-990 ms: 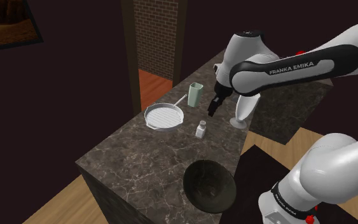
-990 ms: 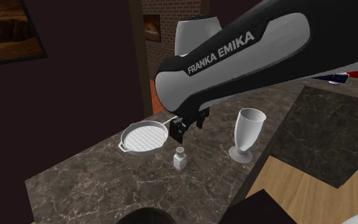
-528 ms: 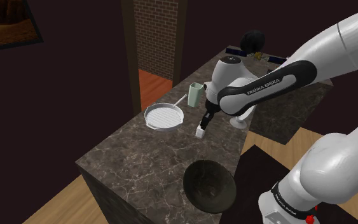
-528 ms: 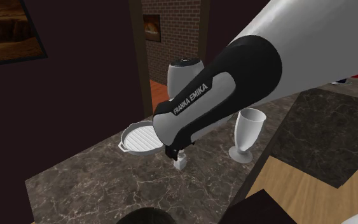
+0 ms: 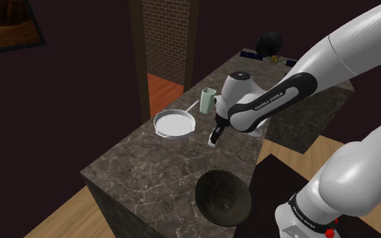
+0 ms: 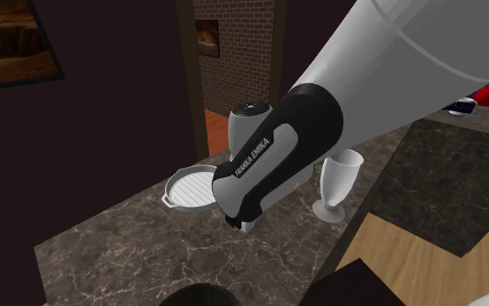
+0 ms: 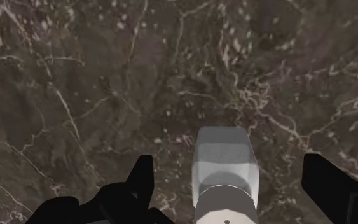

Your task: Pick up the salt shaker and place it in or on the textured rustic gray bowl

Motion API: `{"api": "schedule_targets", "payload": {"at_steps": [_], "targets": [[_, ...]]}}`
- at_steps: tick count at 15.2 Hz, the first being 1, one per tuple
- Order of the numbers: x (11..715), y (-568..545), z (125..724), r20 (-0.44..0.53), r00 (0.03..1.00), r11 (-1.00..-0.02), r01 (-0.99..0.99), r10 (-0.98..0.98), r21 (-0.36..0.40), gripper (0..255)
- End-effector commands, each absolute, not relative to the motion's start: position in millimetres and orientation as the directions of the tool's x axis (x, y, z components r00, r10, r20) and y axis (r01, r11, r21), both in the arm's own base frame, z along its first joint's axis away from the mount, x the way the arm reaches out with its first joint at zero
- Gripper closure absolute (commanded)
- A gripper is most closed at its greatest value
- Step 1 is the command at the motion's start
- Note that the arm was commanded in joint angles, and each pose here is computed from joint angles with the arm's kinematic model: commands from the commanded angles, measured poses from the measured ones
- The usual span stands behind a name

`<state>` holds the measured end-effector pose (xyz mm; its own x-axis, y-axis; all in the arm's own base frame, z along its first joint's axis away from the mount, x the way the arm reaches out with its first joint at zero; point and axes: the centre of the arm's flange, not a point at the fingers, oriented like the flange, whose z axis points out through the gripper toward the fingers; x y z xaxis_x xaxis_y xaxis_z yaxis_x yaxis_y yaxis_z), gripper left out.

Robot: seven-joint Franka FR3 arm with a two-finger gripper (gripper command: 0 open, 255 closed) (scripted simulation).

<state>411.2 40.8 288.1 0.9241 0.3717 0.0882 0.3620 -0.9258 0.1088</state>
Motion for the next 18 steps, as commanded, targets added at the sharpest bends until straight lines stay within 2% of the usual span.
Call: {"api": "schedule_targets", "payload": {"at_steps": [1, 7, 8, 18], "targets": [[411.4, 40.3, 284.4, 0.089, 0.924, -0.926, 0.362, 0.372, 0.109, 0], [411.4, 40.3, 284.4, 0.089, 0.924, -0.926, 0.362, 0.372, 0.109, 0], [411.4, 40.3, 284.4, 0.089, 0.924, -0.926, 0.362, 0.372, 0.109, 255], [411.5, 40.3, 289.6, 0.089, 0.924, -0.926, 0.362, 0.372, 0.109, 255]]}}
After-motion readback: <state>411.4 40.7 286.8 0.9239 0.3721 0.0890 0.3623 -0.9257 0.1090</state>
